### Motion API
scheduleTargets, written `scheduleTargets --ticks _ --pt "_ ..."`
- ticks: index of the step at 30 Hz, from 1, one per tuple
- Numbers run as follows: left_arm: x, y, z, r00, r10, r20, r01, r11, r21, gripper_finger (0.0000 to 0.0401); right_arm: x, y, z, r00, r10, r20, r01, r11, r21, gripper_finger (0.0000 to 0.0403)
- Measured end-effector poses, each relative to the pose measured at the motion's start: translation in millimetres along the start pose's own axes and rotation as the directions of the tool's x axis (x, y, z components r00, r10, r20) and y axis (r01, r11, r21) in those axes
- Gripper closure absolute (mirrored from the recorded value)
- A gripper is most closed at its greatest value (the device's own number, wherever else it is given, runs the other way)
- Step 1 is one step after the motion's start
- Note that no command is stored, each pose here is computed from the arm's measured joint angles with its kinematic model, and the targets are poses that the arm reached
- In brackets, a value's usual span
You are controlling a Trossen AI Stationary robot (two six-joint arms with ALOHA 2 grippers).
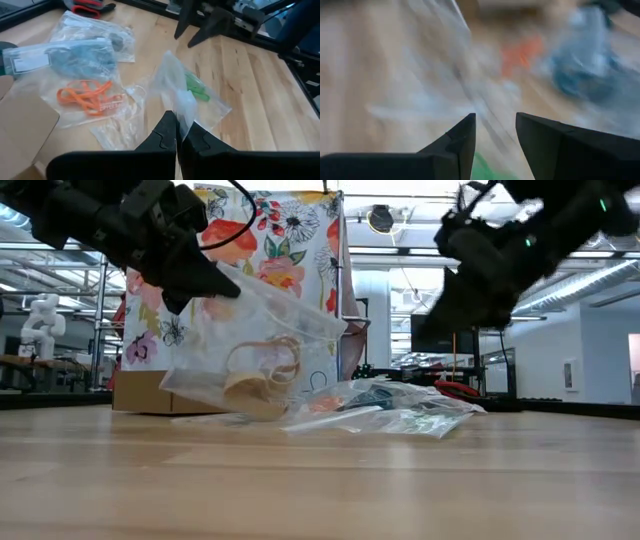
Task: Sort rubber bands
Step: Close the transparent zip bag
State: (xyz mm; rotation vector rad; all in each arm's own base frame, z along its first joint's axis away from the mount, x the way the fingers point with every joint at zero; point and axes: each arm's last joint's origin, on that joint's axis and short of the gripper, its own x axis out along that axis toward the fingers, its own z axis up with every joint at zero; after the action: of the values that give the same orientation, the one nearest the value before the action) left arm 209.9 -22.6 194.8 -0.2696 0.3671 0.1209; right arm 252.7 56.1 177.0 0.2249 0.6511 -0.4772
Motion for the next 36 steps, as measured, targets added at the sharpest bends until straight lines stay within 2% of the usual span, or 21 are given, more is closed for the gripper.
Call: scheduleTargets --ticks 3,5,7,10,15,19,21,26,30,36 --pt "0 0 0 1.0 -0.001 0.0 0.001 1.0 -0.007 0.0401 13 -1 -9 0.96 0.121 0.253 -0.146 0.986 0.082 0.027" --pt "0 1 0 1.0 0.003 -0.005 -0.003 1.0 -0.025 0.0401 18 -1 -2 0.902 0.182 0.391 -0.216 0.975 0.045 0.027" --pt "0 2 -2 1.0 0.014 -0.025 -0.015 0.999 -0.04 0.0401 25 1 11 0.862 0.239 0.448 -0.249 0.968 -0.038 0.027" --pt "1 3 -4 0.998 0.024 -0.051 -0.027 0.997 -0.074 0.0401 41 10 39 0.852 0.296 0.431 -0.259 0.955 -0.144 0.027" --pt "6 2 -4 0.996 0.002 -0.084 -0.01 0.996 -0.093 0.0401 78 29 79 0.898 0.347 0.269 -0.258 0.913 -0.316 0.027" --pt "7 1 -6 0.992 -0.006 -0.125 -0.005 0.996 -0.088 0.0401 90 44 105 0.889 0.363 0.28 -0.237 0.886 -0.399 0.027" --pt "7 1 -6 0.992 -0.014 -0.126 0.003 0.996 -0.089 0.0401 98 46 107 0.898 0.354 0.26 -0.225 0.879 -0.421 0.027" --pt "7 1 -7 0.991 -0.013 -0.131 0.003 0.997 -0.08 0.0401 108 55 115 0.877 0.397 0.27 -0.256 0.863 -0.436 0.027" --pt "7 1 -6 0.991 -0.014 -0.13 0.004 0.997 -0.08 0.0401 120 60 112 0.886 0.395 0.243 -0.252 0.85 -0.463 0.027" --pt "7 1 -6 0.992 -0.015 -0.128 0.005 0.997 -0.079 0.0401 120 64 121 0.875 0.401 0.272 -0.241 0.847 -0.473 0.027"
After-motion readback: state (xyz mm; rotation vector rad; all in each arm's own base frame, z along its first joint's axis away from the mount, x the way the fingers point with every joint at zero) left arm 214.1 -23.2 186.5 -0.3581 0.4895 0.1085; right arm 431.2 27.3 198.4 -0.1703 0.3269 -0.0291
